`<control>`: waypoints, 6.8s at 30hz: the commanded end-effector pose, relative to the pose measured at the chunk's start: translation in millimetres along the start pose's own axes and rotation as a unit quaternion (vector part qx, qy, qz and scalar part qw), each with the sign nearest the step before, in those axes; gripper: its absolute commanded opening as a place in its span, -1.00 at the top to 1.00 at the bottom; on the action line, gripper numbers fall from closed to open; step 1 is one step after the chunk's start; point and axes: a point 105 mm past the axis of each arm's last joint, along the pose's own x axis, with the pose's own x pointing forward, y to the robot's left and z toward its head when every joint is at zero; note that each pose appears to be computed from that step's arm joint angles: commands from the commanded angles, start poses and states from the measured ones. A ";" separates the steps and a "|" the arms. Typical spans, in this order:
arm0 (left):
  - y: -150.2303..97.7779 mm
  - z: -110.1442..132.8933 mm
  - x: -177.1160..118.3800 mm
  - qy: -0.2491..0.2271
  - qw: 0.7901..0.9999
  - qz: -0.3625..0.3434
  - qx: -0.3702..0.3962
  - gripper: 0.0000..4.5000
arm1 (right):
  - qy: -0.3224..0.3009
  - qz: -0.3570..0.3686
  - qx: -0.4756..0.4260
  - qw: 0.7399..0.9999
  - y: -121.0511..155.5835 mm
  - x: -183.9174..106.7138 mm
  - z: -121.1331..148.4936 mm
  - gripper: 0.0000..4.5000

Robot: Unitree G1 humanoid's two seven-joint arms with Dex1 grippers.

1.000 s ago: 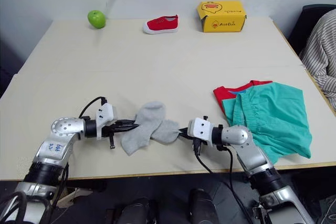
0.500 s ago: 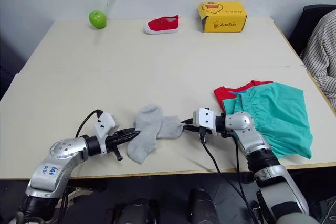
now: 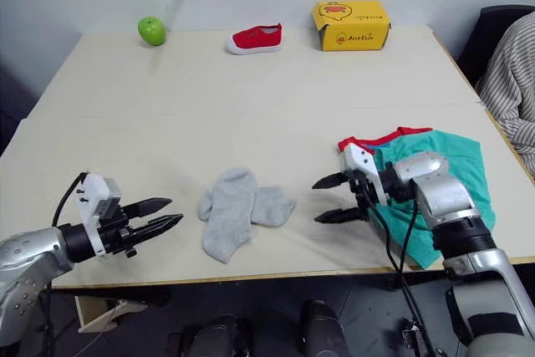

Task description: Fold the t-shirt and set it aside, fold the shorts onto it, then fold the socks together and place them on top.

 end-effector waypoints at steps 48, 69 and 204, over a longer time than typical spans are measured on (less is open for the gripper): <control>31.0 43.7 122.7 -0.083 0.989 -0.117 0.031 0.99 | -0.032 -0.071 0.211 0.974 53.5 99.9 4.3 1.00; 1.2 8.2 59.1 -0.140 0.980 0.126 -0.059 0.99 | 0.049 -0.048 0.175 0.982 -13.1 37.7 9.1 1.00; 25.3 20.0 20.1 -0.164 0.985 0.046 0.035 0.12 | -0.083 -0.158 0.233 0.956 15.6 -9.4 -0.9 0.11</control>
